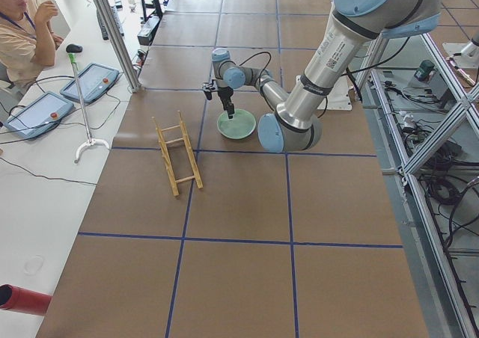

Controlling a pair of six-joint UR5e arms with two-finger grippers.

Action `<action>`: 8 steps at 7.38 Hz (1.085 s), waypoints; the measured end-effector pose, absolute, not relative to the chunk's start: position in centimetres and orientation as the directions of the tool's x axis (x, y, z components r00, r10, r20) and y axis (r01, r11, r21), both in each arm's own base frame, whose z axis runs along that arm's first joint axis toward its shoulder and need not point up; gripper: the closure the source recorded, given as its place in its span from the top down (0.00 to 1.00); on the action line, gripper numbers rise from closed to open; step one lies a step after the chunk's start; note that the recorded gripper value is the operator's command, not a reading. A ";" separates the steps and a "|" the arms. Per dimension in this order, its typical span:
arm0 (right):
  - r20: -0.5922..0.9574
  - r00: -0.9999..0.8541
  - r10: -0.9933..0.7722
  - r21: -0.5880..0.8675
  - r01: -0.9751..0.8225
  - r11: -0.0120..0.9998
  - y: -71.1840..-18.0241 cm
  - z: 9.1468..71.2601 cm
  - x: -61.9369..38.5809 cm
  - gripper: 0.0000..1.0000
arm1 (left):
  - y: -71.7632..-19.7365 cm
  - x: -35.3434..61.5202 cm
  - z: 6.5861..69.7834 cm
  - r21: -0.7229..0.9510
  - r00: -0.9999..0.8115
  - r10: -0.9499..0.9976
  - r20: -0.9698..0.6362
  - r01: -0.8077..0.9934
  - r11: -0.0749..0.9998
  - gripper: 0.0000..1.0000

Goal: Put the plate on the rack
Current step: 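Grasp the pale green plate rim with the left gripper and lift it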

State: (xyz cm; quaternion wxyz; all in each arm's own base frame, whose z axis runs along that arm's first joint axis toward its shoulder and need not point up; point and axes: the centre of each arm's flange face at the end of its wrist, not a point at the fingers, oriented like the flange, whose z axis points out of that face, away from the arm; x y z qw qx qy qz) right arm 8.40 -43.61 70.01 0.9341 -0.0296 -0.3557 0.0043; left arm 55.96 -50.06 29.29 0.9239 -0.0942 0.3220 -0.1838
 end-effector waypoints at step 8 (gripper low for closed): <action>0.664 0.747 0.029 -0.059 0.013 0.998 -43.6 70.0 8.4 1.00 | -49.6 55.0 26.4 -0.289 0.705 -0.395 -0.590 0.272 0.918 0.00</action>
